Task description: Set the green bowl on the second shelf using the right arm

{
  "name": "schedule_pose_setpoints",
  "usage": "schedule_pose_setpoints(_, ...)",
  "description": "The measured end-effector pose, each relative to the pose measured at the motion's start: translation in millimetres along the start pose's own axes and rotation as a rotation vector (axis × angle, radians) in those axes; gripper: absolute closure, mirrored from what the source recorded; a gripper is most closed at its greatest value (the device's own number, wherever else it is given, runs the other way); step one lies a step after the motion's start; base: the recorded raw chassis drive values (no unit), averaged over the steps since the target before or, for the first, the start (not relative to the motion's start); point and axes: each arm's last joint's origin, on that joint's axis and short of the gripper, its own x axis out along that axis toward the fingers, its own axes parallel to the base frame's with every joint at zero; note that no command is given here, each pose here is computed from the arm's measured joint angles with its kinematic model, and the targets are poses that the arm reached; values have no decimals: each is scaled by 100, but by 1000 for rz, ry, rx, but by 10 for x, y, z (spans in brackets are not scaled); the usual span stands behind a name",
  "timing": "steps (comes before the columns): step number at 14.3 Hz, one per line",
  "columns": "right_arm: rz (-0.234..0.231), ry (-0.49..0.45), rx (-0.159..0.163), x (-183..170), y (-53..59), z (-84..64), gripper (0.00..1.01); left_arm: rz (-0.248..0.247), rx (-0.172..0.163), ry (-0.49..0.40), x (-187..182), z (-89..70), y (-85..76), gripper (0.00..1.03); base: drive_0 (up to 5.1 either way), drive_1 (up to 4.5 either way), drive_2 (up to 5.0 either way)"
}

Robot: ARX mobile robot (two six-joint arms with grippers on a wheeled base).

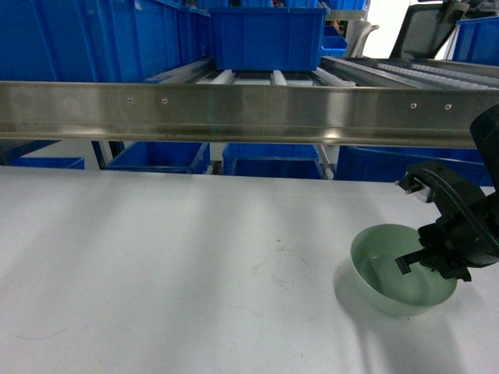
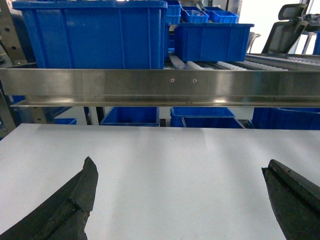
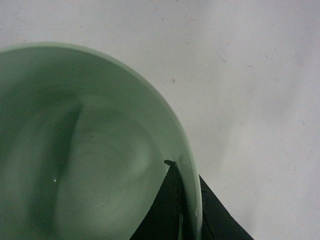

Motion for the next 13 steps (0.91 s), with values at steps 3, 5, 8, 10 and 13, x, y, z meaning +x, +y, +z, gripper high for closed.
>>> schedule_pose_setpoints(3, -24, -61, 15, -55, 19, -64, 99, 0, 0, 0, 0, 0, 0, 5, 0, 0, 0)
schedule_pose_setpoints(5, -51, -166, 10, -190, 47, -70, 99, 0, 0, 0, 0, 0, 0, 5, 0, 0, 0)
schedule_pose_setpoints(8, -86, -419, 9, -720, 89, -88, 99, 0, 0, 0, 0, 0, 0, 5, 0, 0, 0)
schedule_pose_setpoints(10, -87, -538, 30, -1122, 113, -138, 99, 0, 0, 0, 0, 0, 0, 5, 0, 0, 0)
schedule_pose_setpoints(13, -115, -709, 30, -1647, 108, -103, 99, 0, 0, 0, 0, 0, 0, 5, 0, 0, 0)
